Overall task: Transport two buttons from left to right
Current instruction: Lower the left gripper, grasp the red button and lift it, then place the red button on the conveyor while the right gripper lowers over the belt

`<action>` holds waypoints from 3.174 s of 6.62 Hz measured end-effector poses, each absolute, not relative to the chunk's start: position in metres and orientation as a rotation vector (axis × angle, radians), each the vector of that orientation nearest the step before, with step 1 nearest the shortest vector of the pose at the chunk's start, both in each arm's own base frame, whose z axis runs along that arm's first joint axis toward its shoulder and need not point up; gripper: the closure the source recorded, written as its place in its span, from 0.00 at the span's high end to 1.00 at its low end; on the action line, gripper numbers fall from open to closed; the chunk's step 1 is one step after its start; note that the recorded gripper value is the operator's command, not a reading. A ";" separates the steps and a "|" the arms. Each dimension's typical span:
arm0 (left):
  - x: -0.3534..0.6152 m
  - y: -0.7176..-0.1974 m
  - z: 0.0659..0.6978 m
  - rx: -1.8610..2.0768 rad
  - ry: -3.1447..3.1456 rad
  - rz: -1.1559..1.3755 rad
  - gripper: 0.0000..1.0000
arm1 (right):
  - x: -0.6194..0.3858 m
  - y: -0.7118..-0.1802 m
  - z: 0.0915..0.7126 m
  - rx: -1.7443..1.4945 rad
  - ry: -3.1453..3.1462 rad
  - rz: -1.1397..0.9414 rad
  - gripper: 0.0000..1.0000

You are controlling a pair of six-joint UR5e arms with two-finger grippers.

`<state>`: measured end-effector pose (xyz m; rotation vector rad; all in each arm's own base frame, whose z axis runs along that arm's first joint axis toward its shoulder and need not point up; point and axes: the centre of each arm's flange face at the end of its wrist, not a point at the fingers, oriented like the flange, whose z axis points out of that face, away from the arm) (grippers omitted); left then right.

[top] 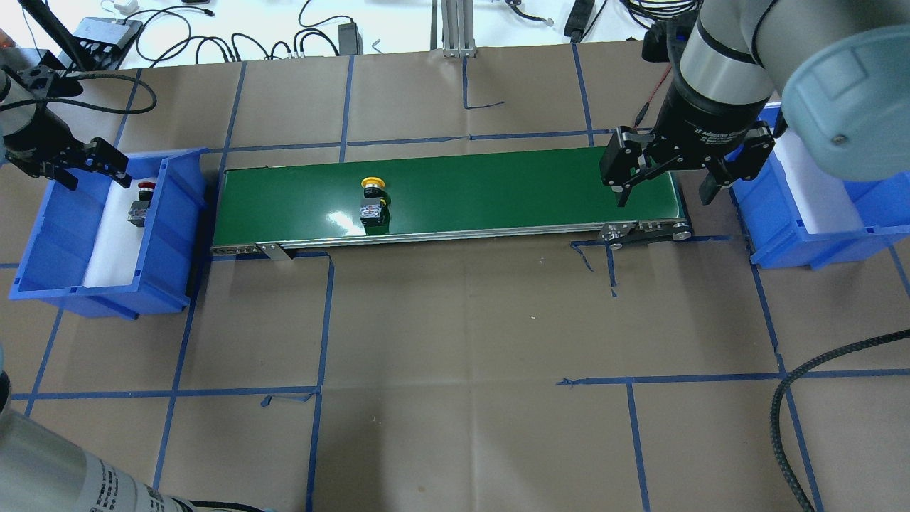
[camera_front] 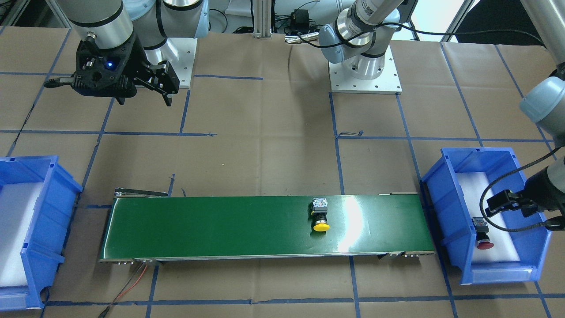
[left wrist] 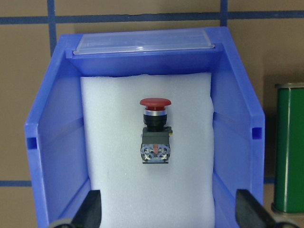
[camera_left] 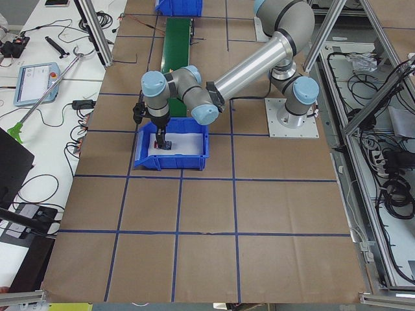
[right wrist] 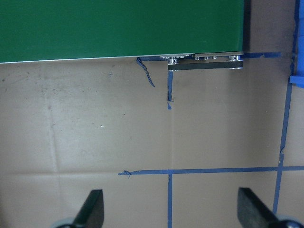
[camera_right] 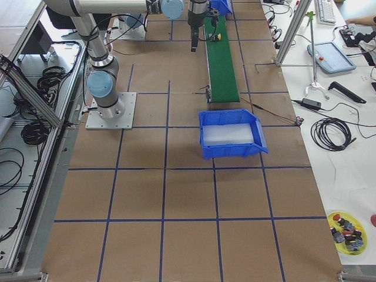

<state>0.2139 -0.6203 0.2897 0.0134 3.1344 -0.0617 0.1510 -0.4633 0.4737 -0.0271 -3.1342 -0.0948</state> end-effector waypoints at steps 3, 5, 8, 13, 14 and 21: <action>0.211 -0.618 0.247 0.019 3.144 -0.037 0.98 | 0.151 -0.463 0.474 -0.027 -3.134 -0.094 1.00; 0.211 -0.621 0.228 0.022 3.146 -0.033 0.98 | 0.151 -0.464 0.473 -0.027 -3.133 -0.095 1.00; 0.209 -0.628 0.210 0.033 3.145 -0.035 0.65 | 0.151 -0.464 0.473 -0.025 -3.130 -0.097 1.00; 0.209 -0.635 0.228 0.015 3.151 -0.094 0.00 | 0.150 -0.466 0.473 -0.040 -3.138 -0.091 1.00; 0.208 -0.635 0.248 0.016 3.147 -0.126 0.00 | 0.150 -0.466 0.472 -0.039 -3.136 -0.092 1.00; 0.139 -0.589 0.383 0.020 3.169 -0.057 0.00 | 0.153 -0.511 0.443 -0.033 -3.135 0.048 1.00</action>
